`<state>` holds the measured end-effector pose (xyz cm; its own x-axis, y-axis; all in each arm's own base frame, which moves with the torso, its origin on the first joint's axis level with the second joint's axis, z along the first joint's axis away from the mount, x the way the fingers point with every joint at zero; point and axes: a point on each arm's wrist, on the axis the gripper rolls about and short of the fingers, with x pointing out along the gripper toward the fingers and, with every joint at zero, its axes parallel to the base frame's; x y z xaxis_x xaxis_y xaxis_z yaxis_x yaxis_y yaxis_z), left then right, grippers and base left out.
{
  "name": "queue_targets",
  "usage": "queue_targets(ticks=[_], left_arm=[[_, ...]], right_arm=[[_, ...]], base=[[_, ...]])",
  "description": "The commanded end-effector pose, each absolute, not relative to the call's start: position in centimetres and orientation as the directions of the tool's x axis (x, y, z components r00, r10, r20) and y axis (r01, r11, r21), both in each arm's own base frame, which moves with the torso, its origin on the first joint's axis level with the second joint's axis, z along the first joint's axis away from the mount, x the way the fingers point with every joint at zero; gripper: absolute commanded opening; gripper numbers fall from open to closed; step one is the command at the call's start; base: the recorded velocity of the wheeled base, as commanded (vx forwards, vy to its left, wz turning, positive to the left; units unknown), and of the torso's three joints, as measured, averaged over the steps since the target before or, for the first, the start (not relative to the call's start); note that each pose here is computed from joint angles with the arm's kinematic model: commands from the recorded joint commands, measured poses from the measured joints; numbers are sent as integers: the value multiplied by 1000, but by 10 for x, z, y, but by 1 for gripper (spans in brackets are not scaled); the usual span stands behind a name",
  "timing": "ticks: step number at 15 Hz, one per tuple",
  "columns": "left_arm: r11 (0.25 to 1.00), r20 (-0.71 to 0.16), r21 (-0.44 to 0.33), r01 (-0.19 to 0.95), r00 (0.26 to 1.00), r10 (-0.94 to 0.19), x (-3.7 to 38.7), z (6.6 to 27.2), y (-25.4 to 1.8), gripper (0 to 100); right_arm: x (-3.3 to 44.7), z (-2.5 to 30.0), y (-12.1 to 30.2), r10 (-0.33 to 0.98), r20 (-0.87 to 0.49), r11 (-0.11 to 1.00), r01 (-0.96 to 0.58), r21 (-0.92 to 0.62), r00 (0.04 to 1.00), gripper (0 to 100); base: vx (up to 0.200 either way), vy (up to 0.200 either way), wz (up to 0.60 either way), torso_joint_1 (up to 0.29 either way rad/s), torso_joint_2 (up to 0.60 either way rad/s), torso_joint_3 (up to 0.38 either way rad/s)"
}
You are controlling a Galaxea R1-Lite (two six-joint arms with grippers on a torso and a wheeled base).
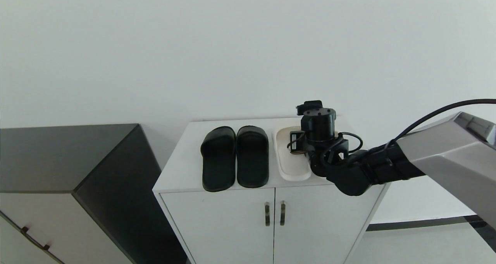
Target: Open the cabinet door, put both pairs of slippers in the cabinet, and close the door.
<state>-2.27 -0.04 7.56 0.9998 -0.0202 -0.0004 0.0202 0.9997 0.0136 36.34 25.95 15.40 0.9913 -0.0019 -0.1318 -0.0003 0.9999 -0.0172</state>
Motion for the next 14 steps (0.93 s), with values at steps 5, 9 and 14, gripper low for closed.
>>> queue_targets(ticks=[5,9,14], left_arm=[[1000,0,14,21,1000,-21,-23,76,0,0],[1000,0,14,25,1000,-25,-23,76,0,0],[1000,0,15,25,1000,-25,-23,76,0,0]], right_arm=[[264,207,225,338,-132,940,-341,2,932,0],[212,208,187,600,-169,798,-602,45,782,0],[185,197,172,795,-234,594,-796,115,560,0]], base=[[0,0,0,0,0,0],[0,0,0,0,0,0],[0,0,0,0,0,0]])
